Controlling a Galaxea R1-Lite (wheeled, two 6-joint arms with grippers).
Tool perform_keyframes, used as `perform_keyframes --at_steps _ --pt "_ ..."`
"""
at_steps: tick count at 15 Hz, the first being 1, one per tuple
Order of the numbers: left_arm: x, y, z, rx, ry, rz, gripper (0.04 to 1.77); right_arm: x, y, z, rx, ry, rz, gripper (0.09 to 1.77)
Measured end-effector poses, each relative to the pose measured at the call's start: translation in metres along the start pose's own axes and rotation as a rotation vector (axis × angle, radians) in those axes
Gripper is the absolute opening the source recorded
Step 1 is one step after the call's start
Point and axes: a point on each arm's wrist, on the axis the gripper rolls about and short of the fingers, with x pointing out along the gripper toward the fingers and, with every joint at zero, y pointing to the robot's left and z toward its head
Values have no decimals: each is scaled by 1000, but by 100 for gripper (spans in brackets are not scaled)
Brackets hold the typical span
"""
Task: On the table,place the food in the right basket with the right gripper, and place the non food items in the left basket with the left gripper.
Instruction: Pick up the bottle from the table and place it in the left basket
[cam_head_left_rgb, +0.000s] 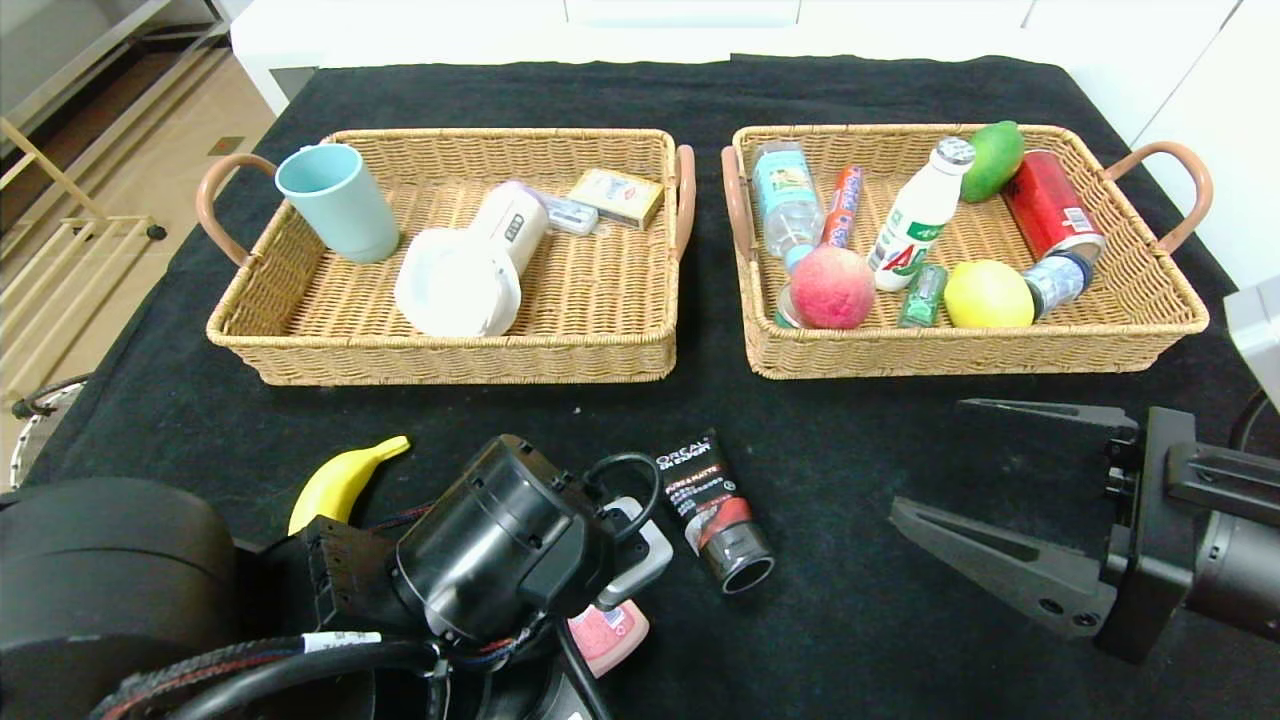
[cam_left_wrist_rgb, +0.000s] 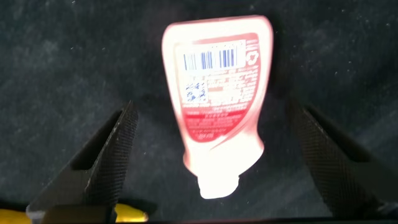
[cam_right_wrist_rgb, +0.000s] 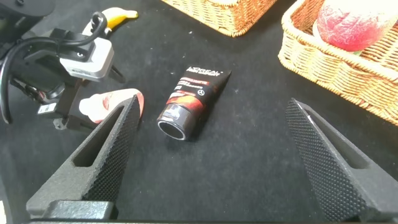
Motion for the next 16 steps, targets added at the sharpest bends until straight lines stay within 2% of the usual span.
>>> perform_keyframes --at_steps 3,6,8,16 --pt "2 0 2 -5 -13 8 122 1 0 -1 1 3 0 171" --pt "3 -1 2 -5 -15 7 89 1 0 -1 2 7 0 171" --pt "4 -1 1 -5 -14 8 83 2 -1 -2 2 9 0 171" --pt "4 -1 1 -4 -12 6 83 2 0 -3 -3 14 0 171"
